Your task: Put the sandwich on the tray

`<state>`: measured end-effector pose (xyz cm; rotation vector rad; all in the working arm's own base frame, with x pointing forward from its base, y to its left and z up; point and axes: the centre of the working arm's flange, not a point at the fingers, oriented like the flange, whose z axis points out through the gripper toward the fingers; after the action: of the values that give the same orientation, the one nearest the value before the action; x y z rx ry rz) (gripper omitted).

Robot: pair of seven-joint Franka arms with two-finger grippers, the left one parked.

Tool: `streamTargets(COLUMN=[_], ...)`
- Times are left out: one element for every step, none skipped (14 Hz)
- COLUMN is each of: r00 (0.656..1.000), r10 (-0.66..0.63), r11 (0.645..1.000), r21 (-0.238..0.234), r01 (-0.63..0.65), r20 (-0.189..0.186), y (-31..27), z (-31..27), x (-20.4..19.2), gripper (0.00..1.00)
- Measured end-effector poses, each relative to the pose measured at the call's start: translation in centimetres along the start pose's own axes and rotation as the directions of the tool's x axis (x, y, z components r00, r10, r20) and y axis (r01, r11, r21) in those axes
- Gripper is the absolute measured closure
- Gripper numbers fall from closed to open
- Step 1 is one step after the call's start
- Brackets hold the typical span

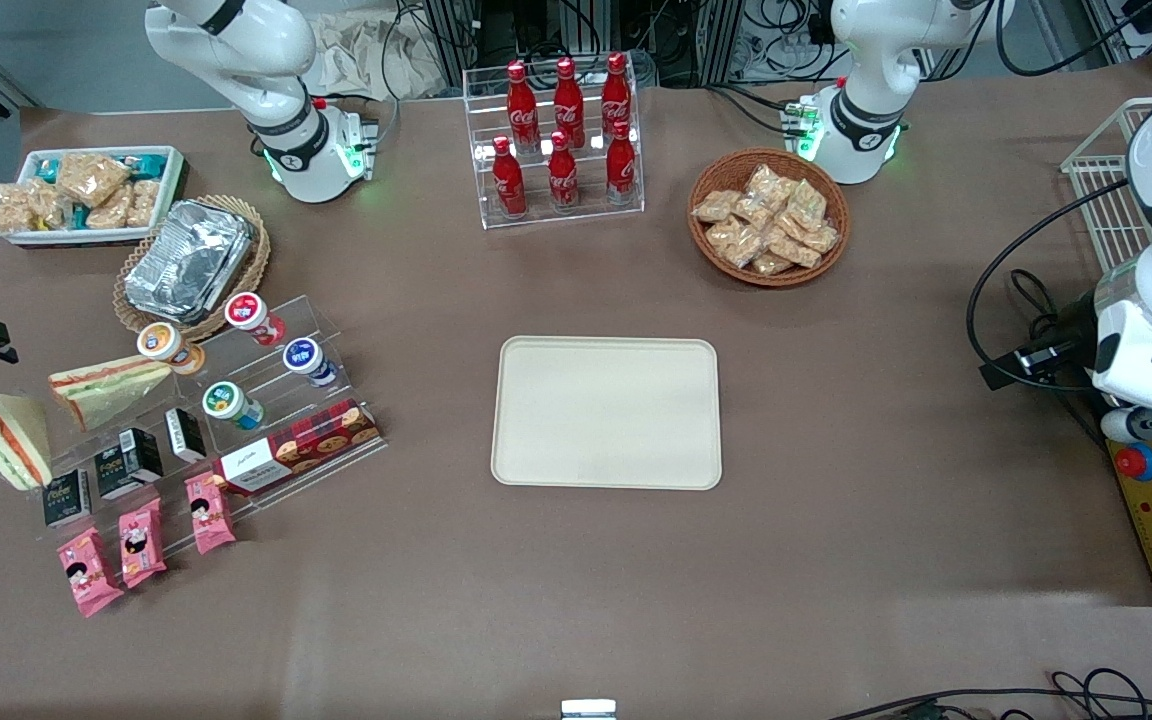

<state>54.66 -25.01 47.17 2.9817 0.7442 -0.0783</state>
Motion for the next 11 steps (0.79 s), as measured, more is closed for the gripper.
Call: streamTargets(r00=[1.0, 0.999, 0.998, 0.997, 0.996, 0.994, 0.993, 0.993, 0.993, 0.993, 0.992], r10=[-0.022, -0.045, -0.065, -0.08, -0.094, -0.105, -0.115, -0.117, -0.116, -0.122, -0.126], r11=[1.0, 0.999, 0.998, 0.996, 0.995, 0.993, 0.992, 0.992, 0.992, 0.991, 0.99], r21=[-0.01, -0.02, -0.026, -0.03, -0.036, -0.044, -0.051, -0.053, -0.055, -0.06, -0.063], r01=[0.022, 0.045, 0.065, 0.08, 0.094, 0.105, 0.115, 0.117, 0.116, 0.122, 0.126], r20=[-0.001, -0.002, -0.001, 0.001, 0.0, -0.002, -0.003, -0.002, -0.001, -0.001, 0.001], y=[0.6, 1.2, 1.7, 2.2, 2.6, 2.9, 3.1, 3.3, 3.7, 4.0, 4.4], z=[0.7, 1.6, 2.4, 3.1, 3.6, 4.0, 4.2, 4.6, 4.9, 5.3, 5.9], x=[0.0, 0.0, 0.0, -0.1, -0.2, -0.2, -0.1, 0.0, -0.1, -0.3, -0.4], gripper=[0.0, 0.0, 0.0, 0.0, 0.0, 0.0, 0.0, 0.0, 0.0, 0.0, 0.0])
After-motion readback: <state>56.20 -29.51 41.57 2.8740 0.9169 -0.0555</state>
